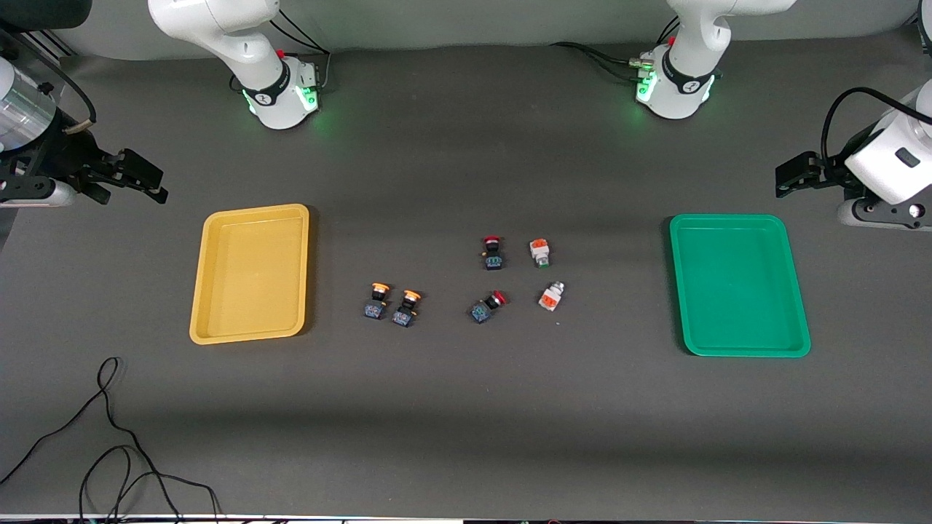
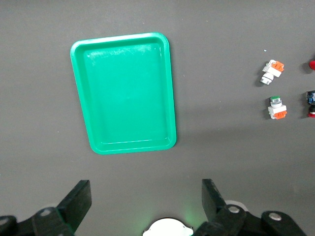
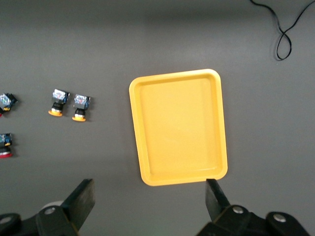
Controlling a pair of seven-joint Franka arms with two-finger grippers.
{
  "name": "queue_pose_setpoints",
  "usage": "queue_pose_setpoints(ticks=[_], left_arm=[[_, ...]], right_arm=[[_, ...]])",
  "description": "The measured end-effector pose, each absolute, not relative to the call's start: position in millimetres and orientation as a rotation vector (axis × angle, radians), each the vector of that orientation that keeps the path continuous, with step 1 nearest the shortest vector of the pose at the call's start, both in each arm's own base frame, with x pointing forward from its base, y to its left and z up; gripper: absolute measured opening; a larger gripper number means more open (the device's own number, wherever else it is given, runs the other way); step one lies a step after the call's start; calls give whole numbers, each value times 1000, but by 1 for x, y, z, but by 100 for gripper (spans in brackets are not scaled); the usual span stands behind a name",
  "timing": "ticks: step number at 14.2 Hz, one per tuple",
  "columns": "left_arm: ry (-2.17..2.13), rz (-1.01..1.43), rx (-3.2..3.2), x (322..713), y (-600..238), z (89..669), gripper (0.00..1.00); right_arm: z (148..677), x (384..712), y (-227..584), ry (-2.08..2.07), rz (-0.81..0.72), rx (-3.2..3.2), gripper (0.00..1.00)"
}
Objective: Place green and yellow buttons in trays
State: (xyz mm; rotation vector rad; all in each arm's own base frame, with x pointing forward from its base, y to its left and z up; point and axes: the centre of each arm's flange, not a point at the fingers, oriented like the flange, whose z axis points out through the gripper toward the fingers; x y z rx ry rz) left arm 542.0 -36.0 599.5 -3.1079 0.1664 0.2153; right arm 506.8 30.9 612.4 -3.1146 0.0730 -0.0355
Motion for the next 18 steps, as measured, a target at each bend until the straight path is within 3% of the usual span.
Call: queue_pose_setpoints(ticks=[5, 9, 14, 18], left_arm=[[173, 226, -3106, 542, -38, 597, 100], [173, 247, -3103, 543, -45, 588, 100], [148, 195, -3102, 545, -99, 548, 100], [49, 98, -3115, 522, -215, 478, 100]], right_arm=[[612, 507, 48, 54, 25, -3049, 100], [582, 537, 75, 26, 111, -3007, 100], [497, 582, 145, 85, 219, -3018, 100], [411, 602, 205, 184, 272, -3060, 100]])
